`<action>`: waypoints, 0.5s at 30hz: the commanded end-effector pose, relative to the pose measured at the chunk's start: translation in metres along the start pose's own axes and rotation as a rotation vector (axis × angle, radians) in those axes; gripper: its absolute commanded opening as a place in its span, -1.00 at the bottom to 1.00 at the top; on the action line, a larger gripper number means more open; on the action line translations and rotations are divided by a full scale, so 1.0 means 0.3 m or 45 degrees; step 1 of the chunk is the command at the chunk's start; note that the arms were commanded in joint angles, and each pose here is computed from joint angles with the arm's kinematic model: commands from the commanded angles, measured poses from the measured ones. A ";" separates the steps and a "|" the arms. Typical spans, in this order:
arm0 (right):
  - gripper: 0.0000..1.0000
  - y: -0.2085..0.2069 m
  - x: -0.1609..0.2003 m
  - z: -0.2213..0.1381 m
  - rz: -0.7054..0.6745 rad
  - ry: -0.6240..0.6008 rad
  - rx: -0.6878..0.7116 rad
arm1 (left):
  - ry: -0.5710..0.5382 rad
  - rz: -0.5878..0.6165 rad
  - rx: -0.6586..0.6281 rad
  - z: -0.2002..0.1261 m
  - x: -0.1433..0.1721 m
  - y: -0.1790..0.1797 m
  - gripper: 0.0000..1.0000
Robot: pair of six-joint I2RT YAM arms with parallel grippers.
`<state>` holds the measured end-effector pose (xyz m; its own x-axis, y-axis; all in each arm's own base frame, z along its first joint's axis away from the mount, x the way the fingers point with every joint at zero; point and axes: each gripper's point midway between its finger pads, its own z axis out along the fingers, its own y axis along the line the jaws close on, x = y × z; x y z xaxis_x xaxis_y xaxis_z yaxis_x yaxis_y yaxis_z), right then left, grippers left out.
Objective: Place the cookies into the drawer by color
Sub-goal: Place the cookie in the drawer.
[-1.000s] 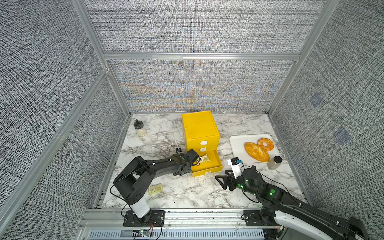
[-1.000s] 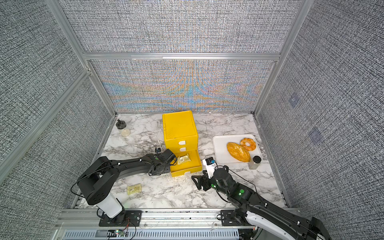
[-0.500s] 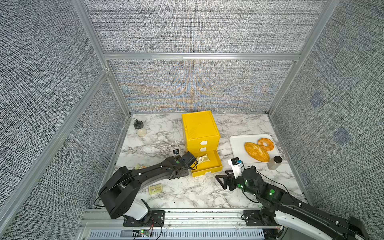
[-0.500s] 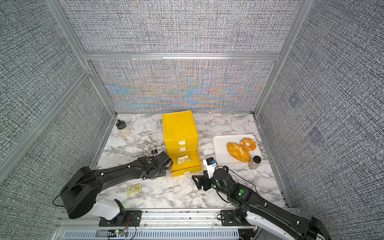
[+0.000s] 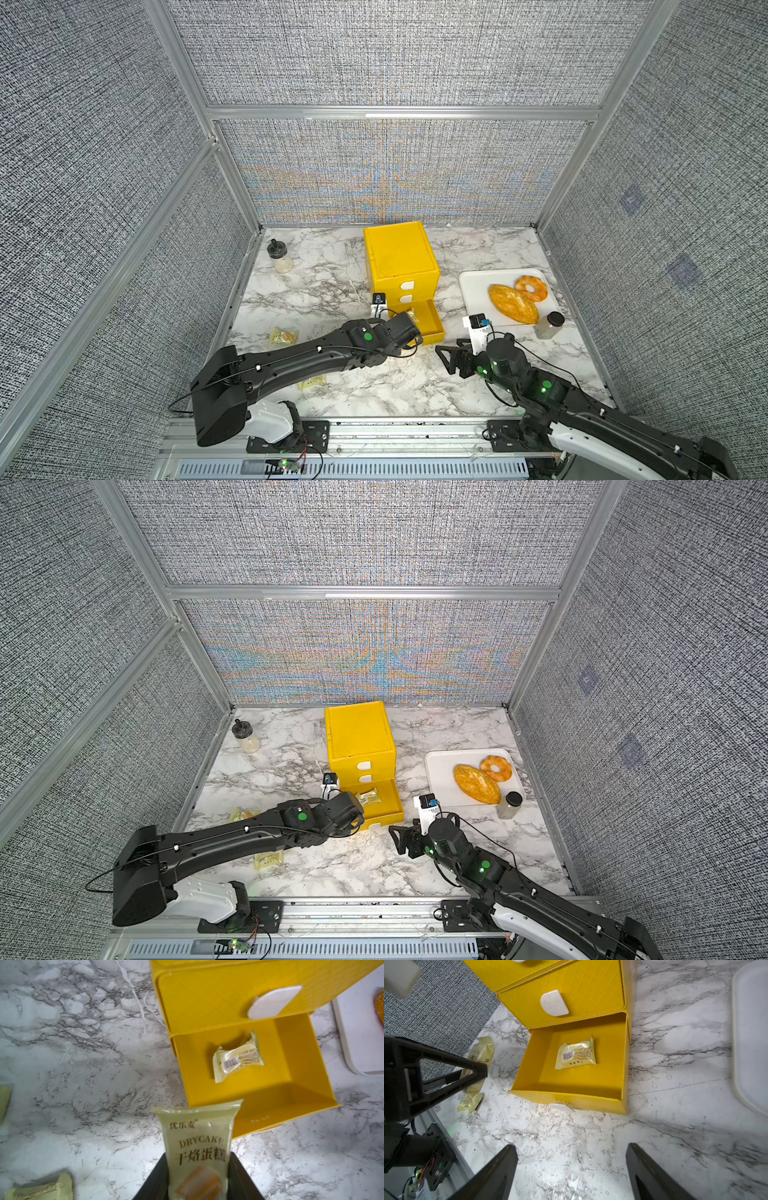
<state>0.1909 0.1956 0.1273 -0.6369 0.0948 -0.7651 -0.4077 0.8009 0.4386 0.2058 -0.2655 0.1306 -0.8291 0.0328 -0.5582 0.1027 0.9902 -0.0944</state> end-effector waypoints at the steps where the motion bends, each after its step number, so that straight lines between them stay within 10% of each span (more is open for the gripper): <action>1: 0.74 -0.026 0.000 -0.006 0.017 -0.020 0.042 | -0.054 0.087 -0.025 0.003 -0.049 -0.057 -0.16; 11: 0.76 -0.044 0.011 -0.027 0.028 -0.038 0.047 | -0.177 0.269 0.002 0.053 -0.156 -0.282 -0.11; 15: 0.77 -0.034 0.017 -0.031 0.026 -0.025 0.023 | -0.189 0.297 -0.042 0.075 -0.179 -0.296 0.32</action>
<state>0.1874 0.1824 0.1245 -0.6261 0.1275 -0.7693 -0.3802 0.8114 0.4439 0.2452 -0.3586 0.1446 -0.7270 0.2133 -0.6527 0.2579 0.9657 0.0284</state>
